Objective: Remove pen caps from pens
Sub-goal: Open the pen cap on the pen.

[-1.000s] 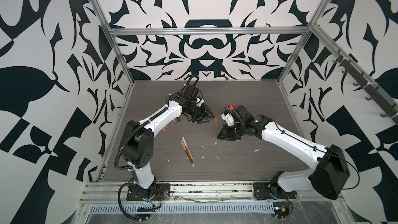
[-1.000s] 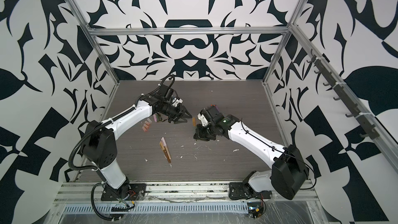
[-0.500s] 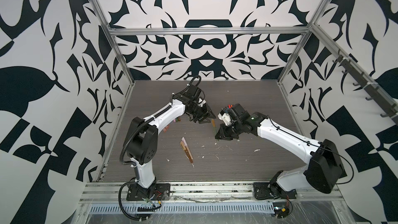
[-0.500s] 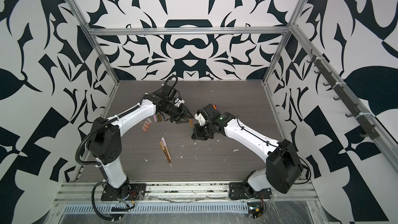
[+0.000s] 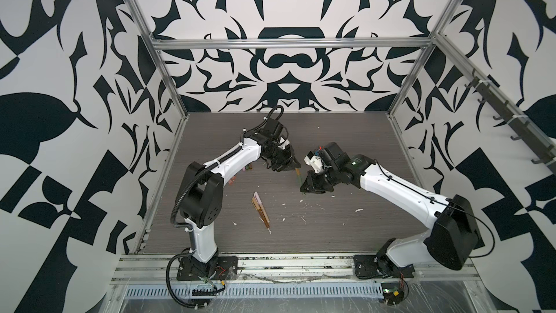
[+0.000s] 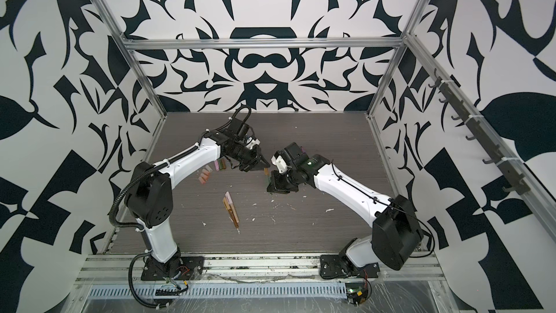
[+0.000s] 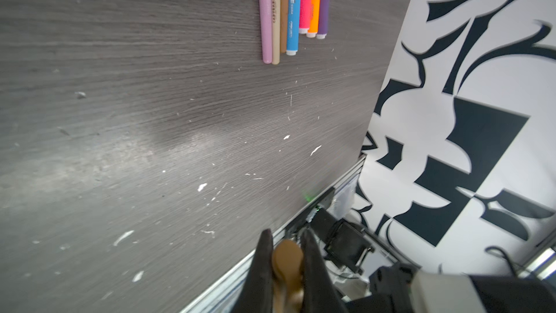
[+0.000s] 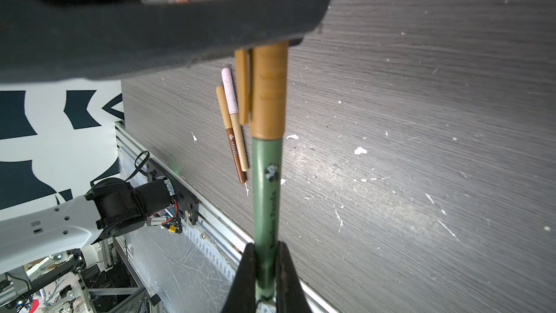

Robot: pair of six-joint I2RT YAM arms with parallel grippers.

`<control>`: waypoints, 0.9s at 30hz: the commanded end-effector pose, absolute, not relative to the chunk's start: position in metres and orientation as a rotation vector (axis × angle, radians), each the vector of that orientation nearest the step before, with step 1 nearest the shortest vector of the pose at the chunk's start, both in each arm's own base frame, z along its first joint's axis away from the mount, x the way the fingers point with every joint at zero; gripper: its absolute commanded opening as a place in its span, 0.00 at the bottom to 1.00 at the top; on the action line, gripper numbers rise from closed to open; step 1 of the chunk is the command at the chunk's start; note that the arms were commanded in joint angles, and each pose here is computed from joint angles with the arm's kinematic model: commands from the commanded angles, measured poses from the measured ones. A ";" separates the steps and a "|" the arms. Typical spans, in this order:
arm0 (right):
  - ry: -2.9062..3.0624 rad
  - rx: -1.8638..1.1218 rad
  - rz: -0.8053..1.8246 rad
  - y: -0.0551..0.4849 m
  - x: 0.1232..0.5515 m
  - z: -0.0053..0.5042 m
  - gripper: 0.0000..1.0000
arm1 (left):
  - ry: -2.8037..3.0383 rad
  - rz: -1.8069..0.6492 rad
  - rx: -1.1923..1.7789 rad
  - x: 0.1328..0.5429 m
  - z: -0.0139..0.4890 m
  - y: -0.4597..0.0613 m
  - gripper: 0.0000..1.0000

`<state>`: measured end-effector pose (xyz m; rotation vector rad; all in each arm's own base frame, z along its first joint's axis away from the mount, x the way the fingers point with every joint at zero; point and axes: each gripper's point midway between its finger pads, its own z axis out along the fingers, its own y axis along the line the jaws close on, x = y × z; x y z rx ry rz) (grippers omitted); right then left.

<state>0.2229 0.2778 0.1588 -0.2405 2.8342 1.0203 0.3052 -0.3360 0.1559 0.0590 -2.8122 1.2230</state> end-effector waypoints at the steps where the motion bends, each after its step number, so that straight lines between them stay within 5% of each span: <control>1: 2.775 -0.255 1.007 0.279 0.233 0.175 0.00 | -2.786 1.246 0.036 0.303 0.165 -0.342 0.00; 6: 2.751 -0.261 1.019 0.280 0.235 0.180 0.21 | -2.788 1.259 0.043 0.305 0.170 -0.344 0.00; 12: 2.756 -0.238 1.035 0.283 0.237 0.176 0.23 | -2.776 1.292 0.051 0.308 0.177 -0.348 0.00; 15: 2.754 -0.226 1.036 0.284 0.239 0.176 0.18 | -2.771 1.303 0.052 0.309 0.178 -0.349 0.00; 18: 2.747 -0.217 1.030 0.283 0.240 0.177 0.00 | -2.776 1.302 0.053 0.309 0.178 -0.348 0.00; 21: 2.759 -0.200 1.012 0.280 0.238 0.174 0.00 | -2.793 1.304 0.056 0.316 0.179 -0.346 0.00; 27: 2.815 -0.121 1.076 0.274 0.205 0.151 0.00 | -2.959 1.336 0.181 0.424 0.203 -0.306 0.00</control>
